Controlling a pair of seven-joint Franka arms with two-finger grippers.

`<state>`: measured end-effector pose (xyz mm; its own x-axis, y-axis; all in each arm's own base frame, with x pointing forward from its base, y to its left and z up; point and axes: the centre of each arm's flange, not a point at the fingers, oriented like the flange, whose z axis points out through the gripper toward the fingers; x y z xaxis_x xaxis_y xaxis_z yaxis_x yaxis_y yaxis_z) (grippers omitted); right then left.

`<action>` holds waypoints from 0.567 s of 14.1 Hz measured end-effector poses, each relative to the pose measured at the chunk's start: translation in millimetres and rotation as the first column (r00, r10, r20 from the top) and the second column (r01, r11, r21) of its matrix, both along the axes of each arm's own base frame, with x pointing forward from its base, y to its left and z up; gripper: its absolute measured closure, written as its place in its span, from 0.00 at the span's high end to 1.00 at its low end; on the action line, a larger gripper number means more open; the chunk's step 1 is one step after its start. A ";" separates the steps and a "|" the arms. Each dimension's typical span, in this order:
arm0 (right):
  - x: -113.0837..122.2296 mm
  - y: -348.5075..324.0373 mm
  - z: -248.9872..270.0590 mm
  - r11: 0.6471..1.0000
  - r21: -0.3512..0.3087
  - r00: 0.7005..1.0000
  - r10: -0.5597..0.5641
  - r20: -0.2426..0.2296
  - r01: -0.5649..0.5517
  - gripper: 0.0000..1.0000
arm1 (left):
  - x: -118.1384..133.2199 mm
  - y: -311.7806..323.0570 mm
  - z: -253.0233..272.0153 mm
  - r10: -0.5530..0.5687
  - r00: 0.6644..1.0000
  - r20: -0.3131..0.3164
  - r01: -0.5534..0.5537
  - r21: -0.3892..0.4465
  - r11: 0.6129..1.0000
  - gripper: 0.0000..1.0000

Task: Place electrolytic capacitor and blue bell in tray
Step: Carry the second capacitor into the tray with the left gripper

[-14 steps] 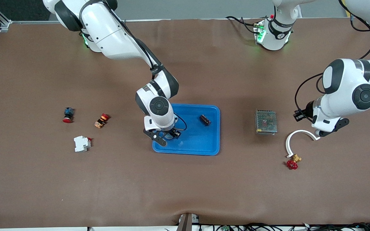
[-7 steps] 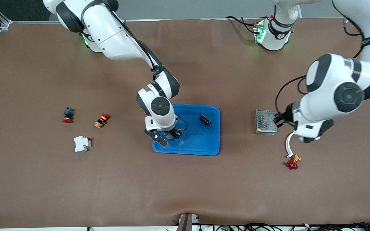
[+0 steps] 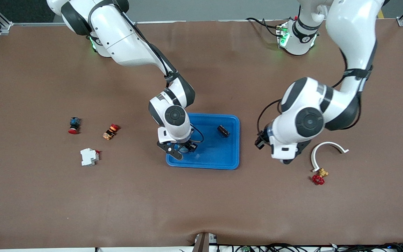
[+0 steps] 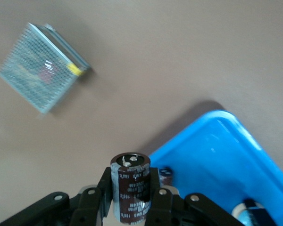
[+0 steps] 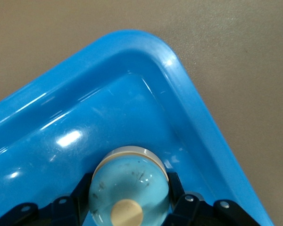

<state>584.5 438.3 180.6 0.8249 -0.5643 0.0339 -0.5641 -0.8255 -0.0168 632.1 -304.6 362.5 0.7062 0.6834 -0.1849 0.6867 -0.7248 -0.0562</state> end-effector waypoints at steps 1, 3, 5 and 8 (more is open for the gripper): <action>0.2 -0.2 0.0 1.000 -0.001 1.000 0.000 0.000 0.000 0.68 | 1.1 -11.9 -5.1 0.016 1.000 0.021 -0.016 -0.013 1.000 0.34; 0.5 -0.6 0.0 1.000 -0.002 1.000 0.000 0.001 0.000 0.68 | -0.1 -31.5 -12.1 0.033 0.998 0.050 -0.031 -0.035 0.999 0.34; 0.6 -0.8 0.0 1.000 -0.002 1.000 0.000 0.002 0.000 0.68 | -4.6 -50.1 -20.8 0.036 0.997 0.066 -0.033 -0.049 0.998 0.34; 0.7 -1.0 0.0 1.000 -0.003 1.000 0.000 0.002 0.000 0.68 | -11.1 -77.0 -37.4 0.043 0.995 0.091 -0.036 -0.076 0.996 0.34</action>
